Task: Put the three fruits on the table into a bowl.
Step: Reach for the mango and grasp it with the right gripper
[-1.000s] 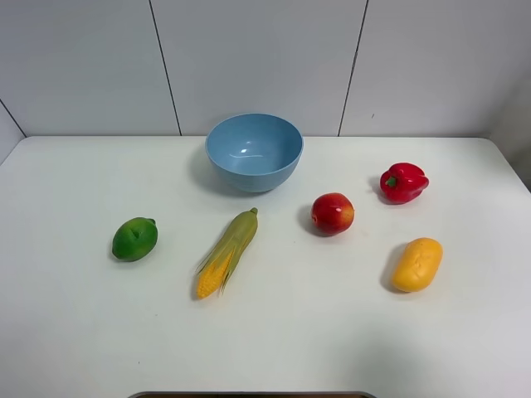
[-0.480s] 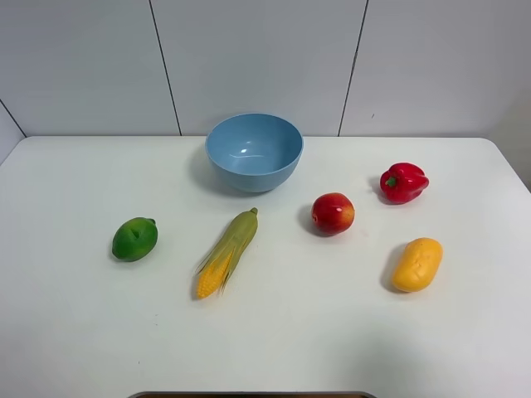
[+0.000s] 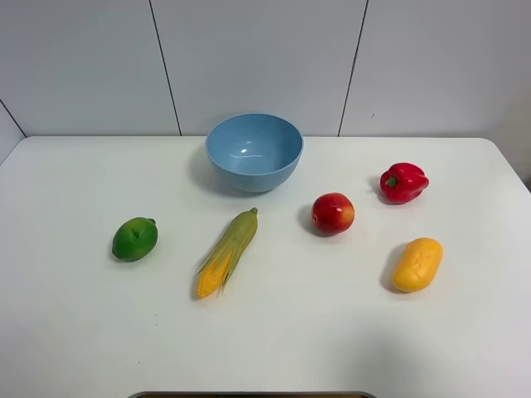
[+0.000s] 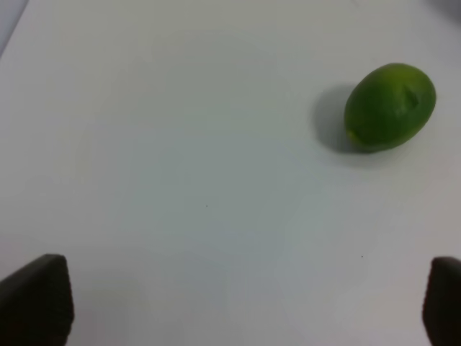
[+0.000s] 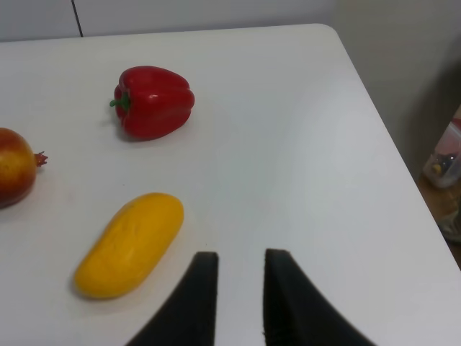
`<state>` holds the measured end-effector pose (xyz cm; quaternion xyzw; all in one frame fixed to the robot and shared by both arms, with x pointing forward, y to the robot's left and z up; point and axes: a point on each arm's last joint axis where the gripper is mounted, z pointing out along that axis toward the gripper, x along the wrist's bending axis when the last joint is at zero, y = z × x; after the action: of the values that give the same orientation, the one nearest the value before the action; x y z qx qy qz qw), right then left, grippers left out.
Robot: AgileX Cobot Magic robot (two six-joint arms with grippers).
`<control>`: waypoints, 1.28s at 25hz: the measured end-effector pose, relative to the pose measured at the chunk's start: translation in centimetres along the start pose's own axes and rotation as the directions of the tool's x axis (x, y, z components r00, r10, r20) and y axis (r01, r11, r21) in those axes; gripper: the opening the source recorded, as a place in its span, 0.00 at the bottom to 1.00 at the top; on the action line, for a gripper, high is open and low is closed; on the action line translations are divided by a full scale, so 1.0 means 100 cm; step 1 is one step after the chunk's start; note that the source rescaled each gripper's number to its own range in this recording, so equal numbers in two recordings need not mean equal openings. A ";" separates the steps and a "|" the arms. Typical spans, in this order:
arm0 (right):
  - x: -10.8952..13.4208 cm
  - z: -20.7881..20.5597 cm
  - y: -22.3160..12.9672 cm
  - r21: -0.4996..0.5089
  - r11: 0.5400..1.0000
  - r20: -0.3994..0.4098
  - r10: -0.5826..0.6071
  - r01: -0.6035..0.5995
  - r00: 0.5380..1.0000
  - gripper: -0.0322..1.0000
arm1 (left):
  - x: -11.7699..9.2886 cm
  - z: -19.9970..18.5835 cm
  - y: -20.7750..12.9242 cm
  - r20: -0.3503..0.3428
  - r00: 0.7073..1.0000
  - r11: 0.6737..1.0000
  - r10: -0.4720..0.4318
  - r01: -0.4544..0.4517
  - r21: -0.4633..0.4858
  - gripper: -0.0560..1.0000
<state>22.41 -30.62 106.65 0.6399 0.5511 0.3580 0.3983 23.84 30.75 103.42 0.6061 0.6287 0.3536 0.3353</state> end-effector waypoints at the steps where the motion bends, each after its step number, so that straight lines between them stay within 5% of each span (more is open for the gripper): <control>1: 0.000 0.000 0.000 0.000 1.000 0.000 0.000 0.000 1.000 0.28 | 0.000 0.000 0.000 0.000 1.000 1.000 0.000 0.000 0.000 1.00; 6: -0.001 0.000 0.000 -0.001 1.000 0.006 0.009 -0.009 1.000 0.67 | 0.000 0.000 0.000 0.000 1.000 1.000 0.000 0.000 0.000 1.00; 10: -0.002 0.001 0.006 0.028 0.998 0.029 0.058 -0.058 0.998 0.81 | 0.000 0.000 0.000 0.000 1.000 1.000 0.000 0.000 0.000 1.00; 23: 0.008 0.028 0.127 0.165 0.966 0.071 0.189 -0.199 0.979 0.87 | 0.000 0.000 0.000 0.000 1.000 1.000 0.000 0.000 0.000 1.00; 32: 0.017 0.084 0.147 0.369 0.877 0.146 0.271 -0.307 0.951 0.87 | 0.000 0.000 0.000 0.000 1.000 1.000 0.000 0.000 0.000 1.00</control>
<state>36.39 -31.00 116.41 0.7964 0.4907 0.2681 0.2305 23.84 30.75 103.42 0.6061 0.6287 0.3536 0.3353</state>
